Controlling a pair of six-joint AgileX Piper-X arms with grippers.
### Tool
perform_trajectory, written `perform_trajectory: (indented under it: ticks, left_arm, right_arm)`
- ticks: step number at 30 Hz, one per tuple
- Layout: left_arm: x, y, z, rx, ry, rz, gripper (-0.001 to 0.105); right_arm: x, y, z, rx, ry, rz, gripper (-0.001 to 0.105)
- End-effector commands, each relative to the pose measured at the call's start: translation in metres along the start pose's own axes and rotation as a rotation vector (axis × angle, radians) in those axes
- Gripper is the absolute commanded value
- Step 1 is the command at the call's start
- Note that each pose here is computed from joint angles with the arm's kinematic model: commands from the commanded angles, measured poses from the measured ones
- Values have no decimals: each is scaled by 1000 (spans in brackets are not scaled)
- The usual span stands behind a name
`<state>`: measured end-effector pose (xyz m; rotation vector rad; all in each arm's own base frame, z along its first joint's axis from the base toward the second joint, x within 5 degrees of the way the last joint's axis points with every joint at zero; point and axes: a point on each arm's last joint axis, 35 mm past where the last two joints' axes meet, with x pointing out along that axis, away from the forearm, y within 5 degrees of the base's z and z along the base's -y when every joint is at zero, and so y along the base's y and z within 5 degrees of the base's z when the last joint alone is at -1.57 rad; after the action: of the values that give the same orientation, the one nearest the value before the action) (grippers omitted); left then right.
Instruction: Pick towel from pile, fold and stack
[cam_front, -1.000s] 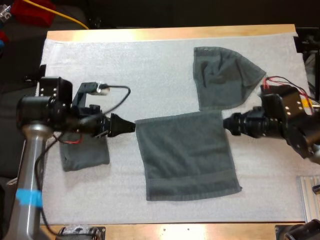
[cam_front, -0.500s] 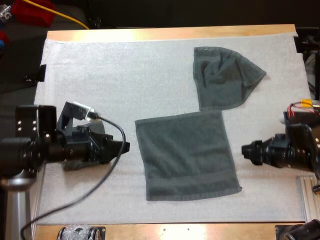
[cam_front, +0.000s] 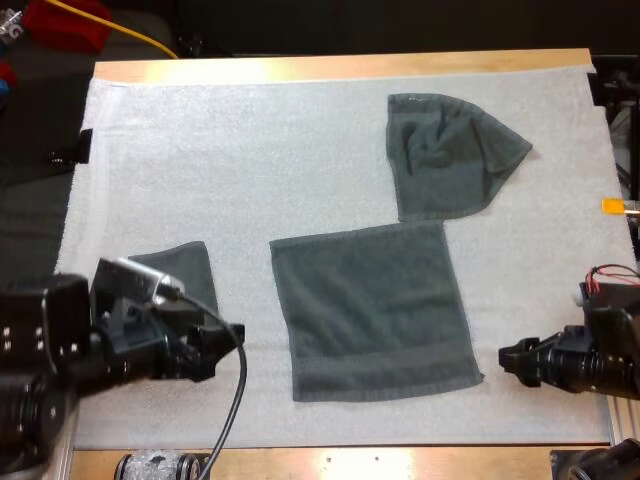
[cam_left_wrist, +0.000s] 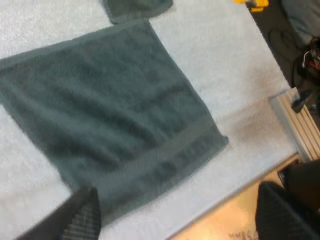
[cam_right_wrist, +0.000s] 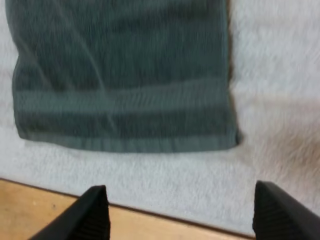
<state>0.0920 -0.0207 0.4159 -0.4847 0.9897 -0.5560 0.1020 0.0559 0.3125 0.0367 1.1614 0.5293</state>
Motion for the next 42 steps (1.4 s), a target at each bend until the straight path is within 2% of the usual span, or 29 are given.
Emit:
perform_trajectory:
  ticks: [1, 6, 9, 14, 19, 22, 30, 36, 42]
  left_arm:
    - [2, 2, -8, -29, 20, 10, 63]
    - [16, 18, -35, -71, 69, 18, 63]
    - [28, 31, -47, -128, 110, 25, 63]
    - [46, 47, -56, -180, 170, 35, 63]
    - [64, 64, -67, -235, 234, 46, 63]
    - [71, 71, -72, -257, 261, 51, 63]
    - [75, 74, -74, -264, 268, 50, 63]
    - [75, 74, -74, -264, 268, 50, 63]
    - [75, 74, -74, -264, 268, 50, 63]
  right_arm:
    - [2, -1, -4, 12, 17, 12, 60]
    - [16, -5, -11, 30, 64, 11, 60]
    - [27, -8, -16, 41, 82, 16, 59]
    - [49, -15, -20, 110, 72, 24, 59]
    - [81, -23, -28, 255, 83, 74, 59]
    - [94, -26, -31, 293, 87, 81, 59]
    - [127, -37, -40, 367, 81, 78, 59]
    - [143, -42, -47, 379, 80, 84, 59]
    - [148, -42, -41, 401, 18, 121, 59]
